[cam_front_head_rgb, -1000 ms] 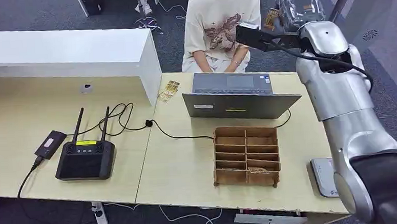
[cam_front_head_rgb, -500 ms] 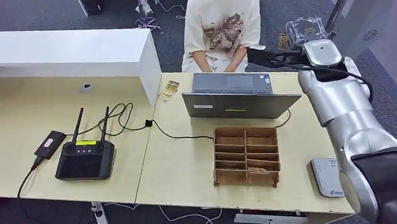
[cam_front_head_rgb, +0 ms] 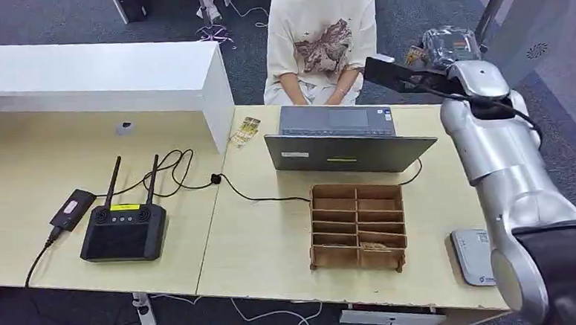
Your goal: Pass the card to the sensor for recognition and then transmit it.
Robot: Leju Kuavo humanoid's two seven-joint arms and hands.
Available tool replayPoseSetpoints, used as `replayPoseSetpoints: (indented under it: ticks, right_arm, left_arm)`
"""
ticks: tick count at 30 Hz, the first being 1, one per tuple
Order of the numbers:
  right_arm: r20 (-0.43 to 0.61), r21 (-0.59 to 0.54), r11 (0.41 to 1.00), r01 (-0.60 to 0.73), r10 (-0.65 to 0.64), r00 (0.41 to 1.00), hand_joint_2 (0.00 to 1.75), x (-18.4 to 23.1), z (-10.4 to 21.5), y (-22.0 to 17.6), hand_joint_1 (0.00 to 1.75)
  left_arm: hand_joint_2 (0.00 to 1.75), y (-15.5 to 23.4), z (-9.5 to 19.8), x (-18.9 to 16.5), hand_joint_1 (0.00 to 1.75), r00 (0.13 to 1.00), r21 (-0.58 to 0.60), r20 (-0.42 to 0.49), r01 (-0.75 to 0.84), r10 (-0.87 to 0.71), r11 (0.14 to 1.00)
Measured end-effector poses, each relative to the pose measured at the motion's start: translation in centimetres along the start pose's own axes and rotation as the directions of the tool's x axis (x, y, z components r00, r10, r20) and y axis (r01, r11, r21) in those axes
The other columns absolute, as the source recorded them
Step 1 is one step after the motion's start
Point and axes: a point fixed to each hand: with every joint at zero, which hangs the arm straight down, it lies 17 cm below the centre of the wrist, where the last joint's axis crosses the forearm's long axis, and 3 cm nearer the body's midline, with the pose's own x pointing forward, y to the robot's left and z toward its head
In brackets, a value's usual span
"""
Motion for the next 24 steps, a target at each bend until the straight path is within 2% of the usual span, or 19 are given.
replayPoseSetpoints:
  ticks: [3,6,8,14,19,22,24]
  right_arm:
    - [0.042,0.020,0.986,0.165,-0.166,0.985,1.75,0.2,0.1,-0.3,1.75]
    - [0.085,0.043,0.943,0.331,-0.334,0.939,1.75,0.3,0.3,-0.5,1.75]
    - [0.123,0.076,0.883,0.463,-0.470,0.874,1.75,0.0,0.6,-0.4,1.75]
    - [0.181,0.168,0.670,0.723,-0.742,0.645,1.75,-3.1,2.3,0.1,1.75]
    - [0.172,0.170,0.482,0.859,-0.873,0.456,1.75,-8.3,4.1,-0.2,1.75]
    - [0.168,0.146,0.414,0.899,-0.906,0.390,1.75,-11.1,5.2,-0.4,1.75]
    - [0.170,0.129,0.345,0.930,-0.931,0.322,1.75,-12.5,6.3,0.0,1.75]
  left_arm:
    - [0.00,0.0,0.0,0.0,0.00,1.000,0.000,0.000,-0.014,0.014,1.000]
    - [0.00,0.1,0.0,0.0,0.00,1.000,0.000,0.000,-0.026,0.026,1.000]
    - [0.00,0.2,0.0,0.0,0.00,0.999,0.000,0.000,-0.037,0.037,0.999]
    - [0.00,0.6,0.0,-0.1,0.00,0.999,0.004,0.003,-0.050,0.050,0.999]
    - [0.00,1.1,0.0,-0.4,0.00,0.998,0.012,-0.001,-0.057,0.057,0.998]
    - [0.00,1.2,0.0,-0.5,0.00,0.998,0.015,-0.004,-0.059,0.059,0.998]
    - [0.00,1.3,0.0,-0.5,0.00,0.998,0.017,-0.004,-0.065,0.066,0.998]
